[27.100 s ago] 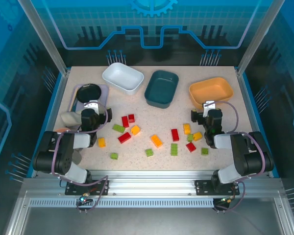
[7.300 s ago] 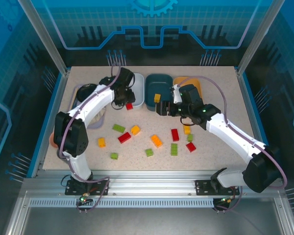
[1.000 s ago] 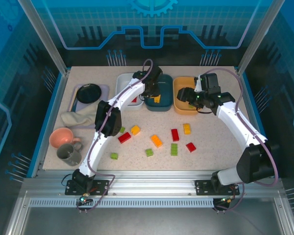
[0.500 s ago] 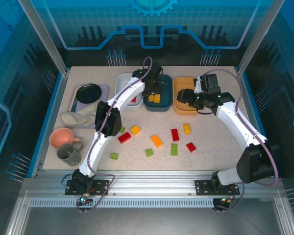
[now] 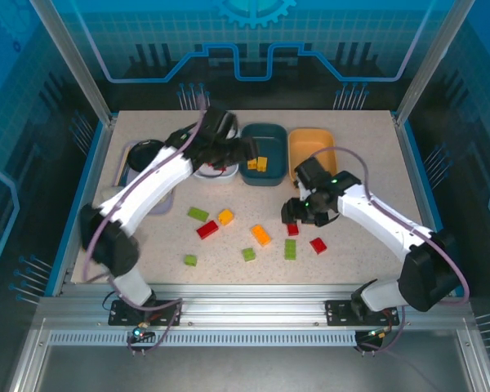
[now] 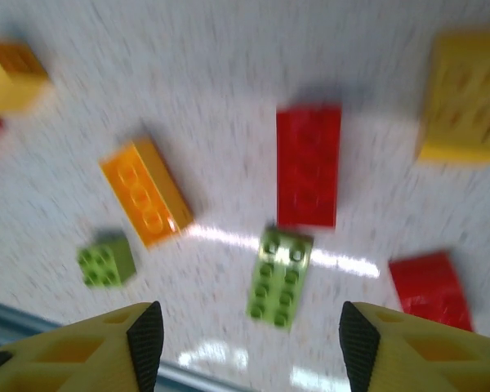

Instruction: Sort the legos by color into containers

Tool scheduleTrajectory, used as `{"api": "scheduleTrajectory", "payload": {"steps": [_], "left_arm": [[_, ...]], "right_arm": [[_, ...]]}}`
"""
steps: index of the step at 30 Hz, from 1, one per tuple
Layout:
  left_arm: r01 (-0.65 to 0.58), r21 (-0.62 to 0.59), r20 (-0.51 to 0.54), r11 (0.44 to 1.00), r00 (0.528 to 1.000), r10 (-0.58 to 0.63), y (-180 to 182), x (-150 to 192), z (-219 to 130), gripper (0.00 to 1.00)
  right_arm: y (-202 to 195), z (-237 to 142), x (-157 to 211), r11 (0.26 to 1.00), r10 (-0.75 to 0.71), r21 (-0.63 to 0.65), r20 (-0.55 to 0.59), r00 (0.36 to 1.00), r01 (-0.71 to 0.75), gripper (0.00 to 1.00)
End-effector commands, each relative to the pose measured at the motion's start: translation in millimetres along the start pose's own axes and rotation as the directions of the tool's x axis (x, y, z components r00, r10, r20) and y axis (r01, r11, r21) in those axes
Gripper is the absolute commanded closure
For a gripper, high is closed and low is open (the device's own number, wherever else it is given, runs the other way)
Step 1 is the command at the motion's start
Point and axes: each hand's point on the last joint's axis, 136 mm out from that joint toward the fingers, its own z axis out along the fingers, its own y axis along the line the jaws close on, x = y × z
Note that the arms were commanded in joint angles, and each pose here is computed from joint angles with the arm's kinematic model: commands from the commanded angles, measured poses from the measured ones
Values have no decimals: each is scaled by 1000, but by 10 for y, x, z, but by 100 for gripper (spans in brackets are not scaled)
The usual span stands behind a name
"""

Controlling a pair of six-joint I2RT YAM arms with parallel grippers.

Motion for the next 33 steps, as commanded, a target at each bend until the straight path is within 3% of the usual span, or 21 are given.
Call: {"api": "scheduleTrajectory", "payload": {"steps": [1, 6, 11, 23, 33], "left_arm": [[30, 91, -104, 995, 994, -20, 177, 556, -44, 19], [64, 89, -198, 994, 979, -45, 651, 1263, -267, 18], [86, 120, -222, 989, 973, -57, 826, 1567, -371, 18], [78, 129, -236, 989, 971, -46, 917, 1711, -435, 17], [85, 131, -228, 988, 972, -54, 946, 1737, -487, 18]], "right_arm": [[-80, 218, 409, 994, 48, 102, -165, 985, -32, 40], [-27, 472, 519, 988, 82, 147, -188, 979, -54, 40], [-127, 705, 630, 973, 157, 198, -205, 966, -116, 41], [-156, 962, 562, 954, 179, 269, -155, 972, -133, 45], [-232, 1067, 558, 943, 177, 309, -145, 973, -125, 72]]}}
